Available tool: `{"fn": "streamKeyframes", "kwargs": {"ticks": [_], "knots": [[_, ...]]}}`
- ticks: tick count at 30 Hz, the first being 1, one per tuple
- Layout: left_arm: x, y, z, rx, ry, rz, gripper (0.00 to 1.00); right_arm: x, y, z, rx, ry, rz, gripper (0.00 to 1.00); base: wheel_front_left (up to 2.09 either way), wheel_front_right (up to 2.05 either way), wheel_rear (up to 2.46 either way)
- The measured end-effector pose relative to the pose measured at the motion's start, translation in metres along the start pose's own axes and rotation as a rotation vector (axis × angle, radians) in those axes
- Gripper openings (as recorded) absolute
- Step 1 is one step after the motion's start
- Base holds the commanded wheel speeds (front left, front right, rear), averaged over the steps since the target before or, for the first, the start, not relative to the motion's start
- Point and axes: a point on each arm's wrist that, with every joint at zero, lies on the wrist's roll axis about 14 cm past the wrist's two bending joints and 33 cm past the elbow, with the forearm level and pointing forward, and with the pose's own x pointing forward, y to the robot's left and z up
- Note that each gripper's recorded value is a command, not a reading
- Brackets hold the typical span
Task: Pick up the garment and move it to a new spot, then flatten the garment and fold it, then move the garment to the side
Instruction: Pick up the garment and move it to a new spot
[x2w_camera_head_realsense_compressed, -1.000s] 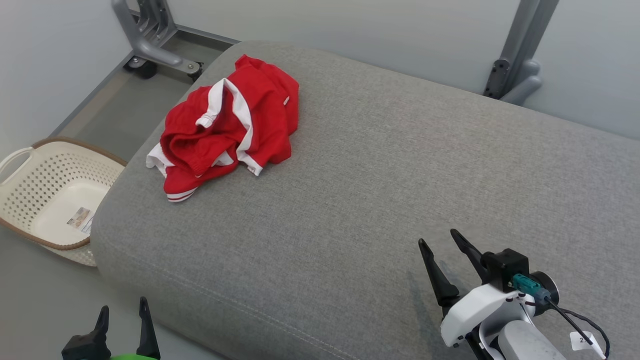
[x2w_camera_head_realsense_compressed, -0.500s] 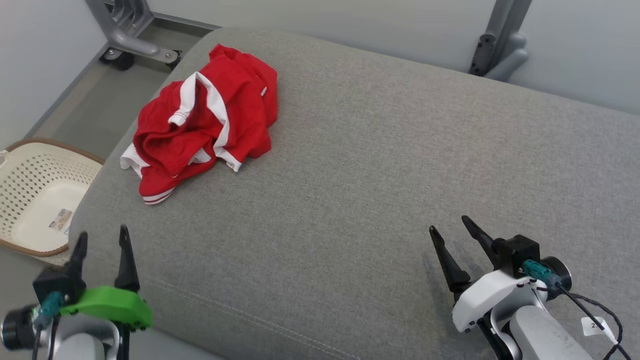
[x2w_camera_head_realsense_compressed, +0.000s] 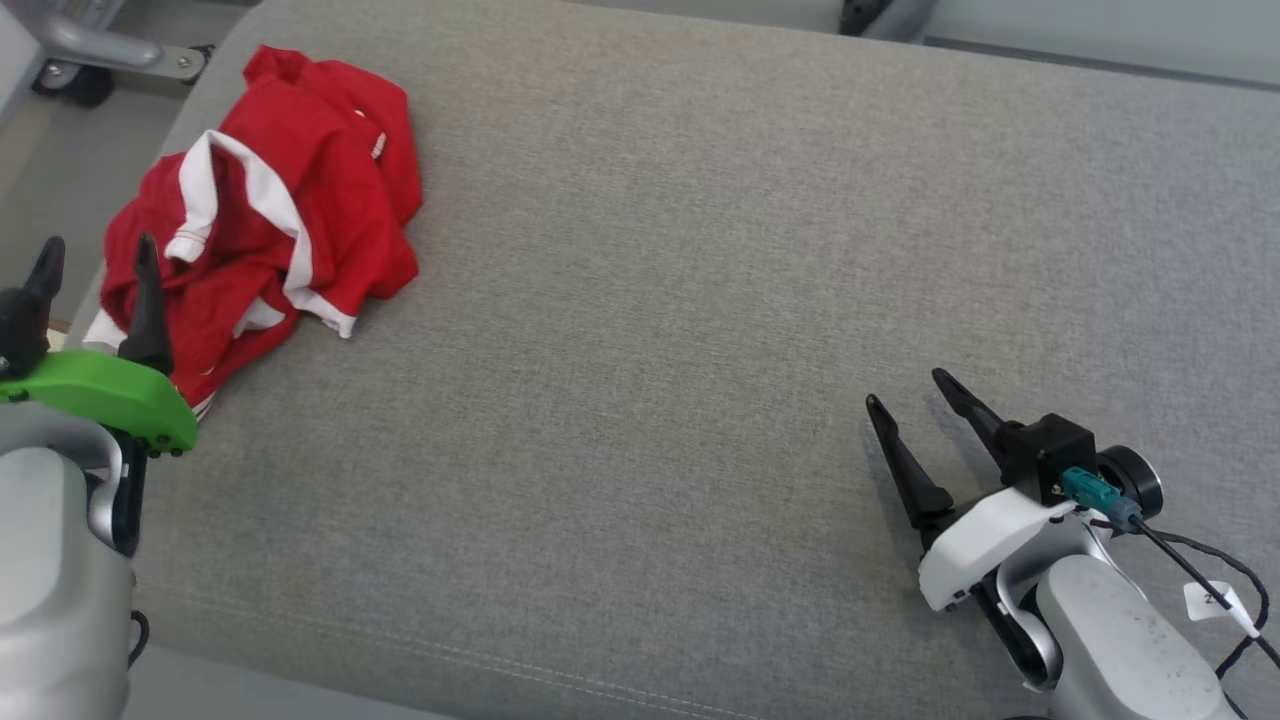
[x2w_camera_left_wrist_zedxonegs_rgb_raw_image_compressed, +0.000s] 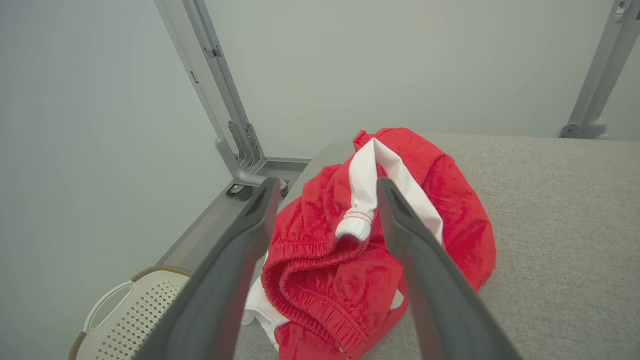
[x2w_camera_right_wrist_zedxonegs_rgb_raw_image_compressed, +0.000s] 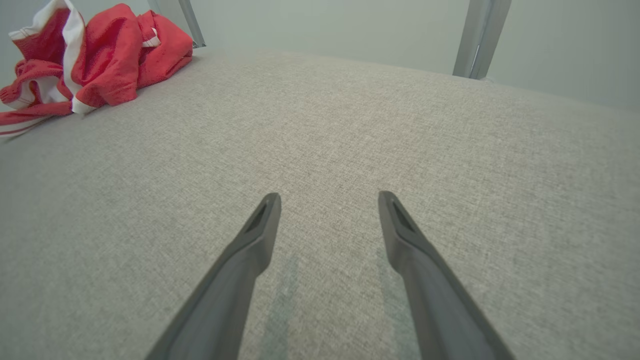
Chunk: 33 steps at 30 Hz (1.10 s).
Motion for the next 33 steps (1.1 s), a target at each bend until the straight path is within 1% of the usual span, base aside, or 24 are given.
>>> {"fn": "streamKeyframes", "kwargs": {"ticks": [6, 8, 11, 13, 15, 17, 19, 21, 22, 23, 26, 29, 31, 33], "knots": [[0.042, -0.018, -0.01, 0.021, 0.093, -0.069, 1.0, -0.01, -0.033, -0.016, 0.013, 0.032, -0.076, 1.0, 0.0, 0.0, 0.0], [0.054, -0.027, -0.025, 0.037, 0.164, -0.096, 1.0, -0.018, -0.045, -0.024, 0.023, 0.051, -0.114, 1.0, 0.0, 0.0, 0.0], [0.062, -0.037, -0.04, 0.039, 0.229, -0.117, 1.0, -0.025, -0.053, -0.032, 0.031, 0.07, -0.139, 1.0, 0.0, 0.0, 0.0], [0.065, -0.031, -0.053, 0.077, 0.29, -0.103, 1.0, -0.029, -0.057, -0.038, 0.035, 0.084, -0.15, 1.0, 0.0, 0.0, 0.0], [0.068, -0.018, -0.063, 0.112, 0.332, -0.047, 1.0, -0.031, -0.06, -0.041, 0.036, 0.091, -0.157, 1.0, 0.0, 0.0, 0.0], [0.068, -0.012, -0.074, 0.149, 0.38, -0.01, 1.0, -0.033, -0.061, -0.043, 0.039, 0.094, -0.164, 1.0, 0.0, 0.0, 0.0], [0.07, -0.013, -0.082, 0.173, 0.405, 0.0, 1.0, -0.035, -0.064, -0.044, 0.038, 0.096, -0.17, 1.0, 0.0, 0.0, 0.0], [0.074, -0.018, -0.084, 0.163, 0.408, -0.002, 1.0, -0.035, -0.066, -0.045, 0.038, 0.097, -0.174, 1.0, 0.0, 0.0, 0.0], [0.075, -0.018, -0.086, 0.16, 0.412, 0.002, 0.49, -0.035, -0.067, -0.046, 0.039, 0.098, -0.177, 1.0, 0.0, 0.0, 0.0], [0.076, -0.018, -0.087, 0.149, 0.414, 0.015, 0.0, -0.036, -0.068, -0.046, 0.039, 0.098, -0.18, 1.0, 0.0, 0.0, 0.0], [0.073, -0.009, -0.09, 0.155, 0.43, 0.069, 0.0, -0.036, -0.068, -0.044, 0.045, 0.092, -0.186, 1.0, 0.0, 0.0, 0.0], [0.073, -0.003, -0.083, 0.161, 0.404, 0.088, 0.0, -0.036, -0.066, -0.04, 0.053, 0.083, -0.191, 1.0, 0.0, 0.0, 0.0], [0.079, -0.002, -0.065, 0.163, 0.34, 0.089, 0.0, -0.037, -0.064, -0.035, 0.067, 0.068, -0.197, 1.0, 0.0, 0.0, 0.0], [0.092, -0.008, -0.032, 0.178, 0.232, 0.056, 0.0, -0.037, -0.059, -0.03, 0.079, 0.054, -0.199, 1.0, 0.0, 0.0, 0.0]]}}
